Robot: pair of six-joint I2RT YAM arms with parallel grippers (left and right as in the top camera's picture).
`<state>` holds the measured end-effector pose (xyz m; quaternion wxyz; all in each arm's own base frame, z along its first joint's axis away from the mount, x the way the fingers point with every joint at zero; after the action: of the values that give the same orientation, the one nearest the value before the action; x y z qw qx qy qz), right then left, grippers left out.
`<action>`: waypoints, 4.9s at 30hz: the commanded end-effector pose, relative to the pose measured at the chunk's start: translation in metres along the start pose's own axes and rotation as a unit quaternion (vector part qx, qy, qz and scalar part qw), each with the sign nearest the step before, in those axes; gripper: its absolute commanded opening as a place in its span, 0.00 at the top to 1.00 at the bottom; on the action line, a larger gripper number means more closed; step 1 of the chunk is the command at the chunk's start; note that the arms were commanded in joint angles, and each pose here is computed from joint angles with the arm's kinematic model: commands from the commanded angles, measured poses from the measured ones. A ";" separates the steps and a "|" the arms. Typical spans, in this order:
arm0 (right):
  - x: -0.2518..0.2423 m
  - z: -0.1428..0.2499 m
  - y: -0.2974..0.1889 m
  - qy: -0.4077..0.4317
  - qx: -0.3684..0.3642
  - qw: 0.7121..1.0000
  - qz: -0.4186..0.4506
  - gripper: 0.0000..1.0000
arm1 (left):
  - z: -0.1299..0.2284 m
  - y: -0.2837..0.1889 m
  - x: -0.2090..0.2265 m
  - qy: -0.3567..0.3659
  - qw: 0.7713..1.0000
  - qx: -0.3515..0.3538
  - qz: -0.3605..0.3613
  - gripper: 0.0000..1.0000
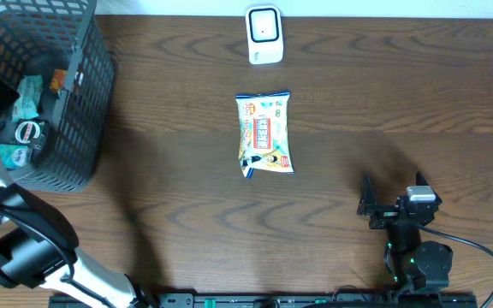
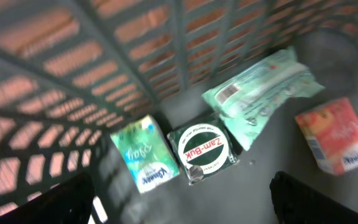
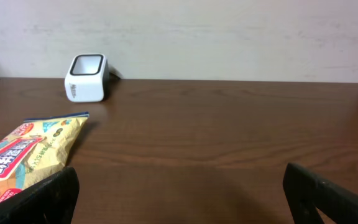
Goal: Scan the item barcode
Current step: 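Move the left gripper back into the grey basket over a green pack, then grasp the small green pack in the basket with the left gripper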
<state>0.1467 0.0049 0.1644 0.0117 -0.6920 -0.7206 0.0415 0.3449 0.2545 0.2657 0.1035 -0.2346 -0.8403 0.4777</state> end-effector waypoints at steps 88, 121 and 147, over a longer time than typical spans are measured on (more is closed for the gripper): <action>0.000 0.001 0.000 -0.004 0.001 1.000 0.001 0.01 | 0.082 0.113 0.029 -0.115 0.979 0.066 -0.153 0.93; 0.000 0.001 0.000 -0.004 0.001 1.000 0.001 0.01 | 0.137 -0.246 -0.113 0.128 0.841 -0.046 0.524 0.93; 0.000 0.001 0.000 -0.004 0.001 1.000 0.001 0.01 | 0.340 -0.059 -0.219 0.450 0.863 0.128 0.191 0.92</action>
<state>0.1467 0.0049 0.1644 0.0117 -0.6920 -0.7206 0.0415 0.3793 -0.1334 0.1657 0.3856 -0.5705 -0.5822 0.4323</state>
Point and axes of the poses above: each gripper's point midway between its finger pads, its own y axis out along the fingers, its own x axis along the line the jaws close on, z = x × y, the point moved 10 cm from there along -y, back along the fingers, and after that the axes turned 3 degrees about -y, right-handed, at the moved point
